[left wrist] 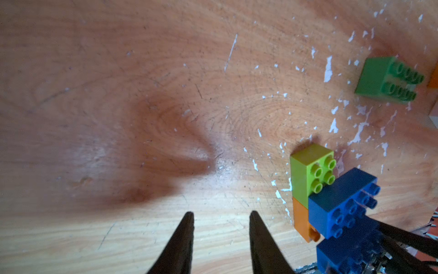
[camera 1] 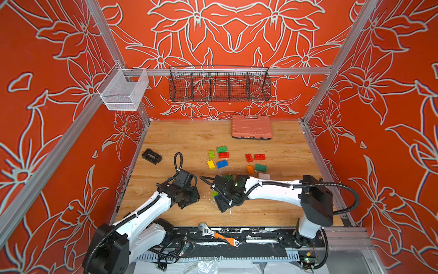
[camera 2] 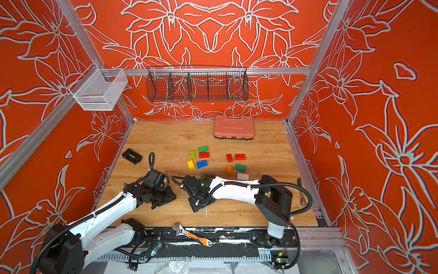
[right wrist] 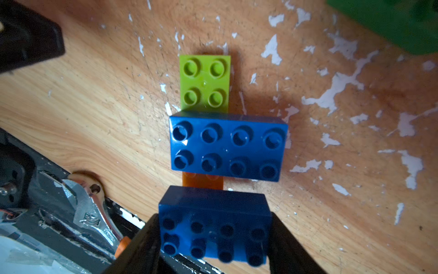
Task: Assemble a rectangle with lego
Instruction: Assemble the lego brick with the lego brick.
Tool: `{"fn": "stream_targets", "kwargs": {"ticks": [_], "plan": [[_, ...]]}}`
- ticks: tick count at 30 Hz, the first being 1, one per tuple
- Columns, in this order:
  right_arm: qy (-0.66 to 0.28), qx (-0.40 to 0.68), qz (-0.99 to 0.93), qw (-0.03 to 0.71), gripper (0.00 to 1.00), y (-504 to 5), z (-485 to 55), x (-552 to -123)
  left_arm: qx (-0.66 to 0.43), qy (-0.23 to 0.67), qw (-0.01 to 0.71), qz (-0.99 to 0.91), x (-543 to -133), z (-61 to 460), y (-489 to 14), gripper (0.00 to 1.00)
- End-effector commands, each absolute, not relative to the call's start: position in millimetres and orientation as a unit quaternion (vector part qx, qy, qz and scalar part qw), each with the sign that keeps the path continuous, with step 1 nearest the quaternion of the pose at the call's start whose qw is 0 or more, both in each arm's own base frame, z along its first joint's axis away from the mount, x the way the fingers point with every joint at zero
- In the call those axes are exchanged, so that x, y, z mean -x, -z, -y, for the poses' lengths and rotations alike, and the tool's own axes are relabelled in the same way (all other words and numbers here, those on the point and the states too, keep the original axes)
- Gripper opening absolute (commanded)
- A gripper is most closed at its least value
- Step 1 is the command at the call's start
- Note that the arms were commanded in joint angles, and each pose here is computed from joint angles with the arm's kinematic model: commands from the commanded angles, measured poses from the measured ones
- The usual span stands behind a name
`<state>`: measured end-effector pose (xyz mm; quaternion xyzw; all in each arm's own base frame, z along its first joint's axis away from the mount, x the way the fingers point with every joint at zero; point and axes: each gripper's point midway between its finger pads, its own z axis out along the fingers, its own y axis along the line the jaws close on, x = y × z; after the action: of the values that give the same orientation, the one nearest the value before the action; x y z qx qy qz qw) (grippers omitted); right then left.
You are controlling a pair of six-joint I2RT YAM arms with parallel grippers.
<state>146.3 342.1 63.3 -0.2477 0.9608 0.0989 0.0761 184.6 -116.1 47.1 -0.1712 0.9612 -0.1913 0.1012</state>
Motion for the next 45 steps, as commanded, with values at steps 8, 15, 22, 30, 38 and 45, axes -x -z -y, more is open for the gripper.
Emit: {"fn": "stream_targets", "kwargs": {"ticks": [8,15,22,30,38,45], "plan": [[-0.089,0.237,-0.963,0.094,0.47,-61,-345,-161,0.171,0.189,0.094,-0.962,-180,114,-44,0.39],[-0.086,0.238,-0.963,0.092,0.47,-56,-346,-164,0.167,0.191,0.094,-0.963,-182,115,-45,0.39],[-0.081,0.241,-0.963,0.089,0.46,-53,-344,-165,0.167,0.190,0.092,-0.963,-181,115,-43,0.39],[-0.061,0.246,-0.964,0.077,0.45,-43,-335,-162,0.167,0.191,0.093,-0.963,-182,115,-44,0.39],[-0.038,0.257,-0.964,0.051,0.41,-19,-326,-154,0.167,0.190,0.092,-0.963,-182,115,-44,0.39],[-0.002,0.273,-0.961,0.041,0.41,-5,-318,-150,0.168,0.189,0.093,-0.963,-184,115,-44,0.40]]}}
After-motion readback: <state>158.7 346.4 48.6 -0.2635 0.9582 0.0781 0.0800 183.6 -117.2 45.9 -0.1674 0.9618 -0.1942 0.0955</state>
